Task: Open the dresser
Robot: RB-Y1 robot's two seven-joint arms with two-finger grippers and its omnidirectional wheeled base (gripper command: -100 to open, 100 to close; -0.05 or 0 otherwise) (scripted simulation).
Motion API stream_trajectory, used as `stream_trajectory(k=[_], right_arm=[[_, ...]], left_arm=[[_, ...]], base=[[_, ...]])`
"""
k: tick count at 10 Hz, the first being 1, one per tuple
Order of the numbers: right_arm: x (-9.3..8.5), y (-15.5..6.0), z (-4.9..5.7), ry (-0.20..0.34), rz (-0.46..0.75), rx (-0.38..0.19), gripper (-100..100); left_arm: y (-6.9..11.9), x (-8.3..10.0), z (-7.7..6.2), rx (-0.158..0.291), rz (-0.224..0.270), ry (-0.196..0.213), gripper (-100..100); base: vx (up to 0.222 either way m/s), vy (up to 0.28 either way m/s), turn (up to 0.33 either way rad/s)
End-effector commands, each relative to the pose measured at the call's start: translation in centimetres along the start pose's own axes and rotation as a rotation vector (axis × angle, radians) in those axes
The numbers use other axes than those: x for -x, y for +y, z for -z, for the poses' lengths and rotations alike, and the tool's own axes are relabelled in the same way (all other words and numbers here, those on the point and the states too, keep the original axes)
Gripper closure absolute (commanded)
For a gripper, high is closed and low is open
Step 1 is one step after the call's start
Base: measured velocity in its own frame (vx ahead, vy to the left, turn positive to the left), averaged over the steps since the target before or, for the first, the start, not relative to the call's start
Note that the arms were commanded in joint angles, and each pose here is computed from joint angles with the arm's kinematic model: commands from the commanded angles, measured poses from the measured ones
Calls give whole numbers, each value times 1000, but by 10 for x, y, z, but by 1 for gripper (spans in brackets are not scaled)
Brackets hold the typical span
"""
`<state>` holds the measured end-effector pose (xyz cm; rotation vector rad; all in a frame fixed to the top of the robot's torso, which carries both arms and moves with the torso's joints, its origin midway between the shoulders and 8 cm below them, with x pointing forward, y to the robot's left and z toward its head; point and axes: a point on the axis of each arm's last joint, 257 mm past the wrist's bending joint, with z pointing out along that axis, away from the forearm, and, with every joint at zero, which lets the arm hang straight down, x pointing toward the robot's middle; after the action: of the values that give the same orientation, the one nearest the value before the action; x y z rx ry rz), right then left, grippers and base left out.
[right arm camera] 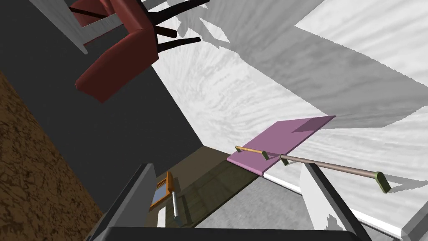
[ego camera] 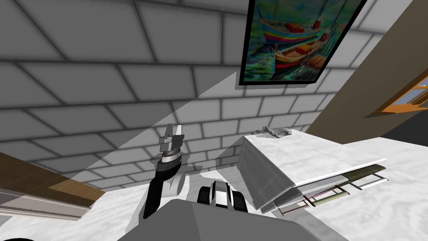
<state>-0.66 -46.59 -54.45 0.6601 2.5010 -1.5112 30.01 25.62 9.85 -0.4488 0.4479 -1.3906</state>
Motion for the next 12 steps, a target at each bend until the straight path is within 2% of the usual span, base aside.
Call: stream_trajectory(k=[1,3,4,5,6,8,9,12], right_arm=[[9,-15,-2,-38,47,-67,-100],[30,-30,-3,-108,117,-150,-100],[30,-34,-2,-106,116,-167,-100],[40,-41,-2,-140,145,-208,-100],[40,-43,-1,-140,144,-214,-100],[62,-59,1,-203,191,-300,-100],[62,-59,1,-203,191,-301,-100],[89,-81,6,-281,239,-410,-100]], left_arm=[[0,0,0,0,0,0,0],[0,0,0,0,0,0,0],[0,0,0,0,0,0,0],[0,0,0,0,0,0,0],[0,0,0,0,0,0,0],[0,0,0,0,0,0,0],[0,0,0,0,0,0,0],[0,0,0,0,0,0,0]], base=[[41,-29,93],[61,-44,207],[61,-51,69],[51,-45,118],[35,-34,76],[41,-39,147],[34,-33,85],[43,-36,127]])
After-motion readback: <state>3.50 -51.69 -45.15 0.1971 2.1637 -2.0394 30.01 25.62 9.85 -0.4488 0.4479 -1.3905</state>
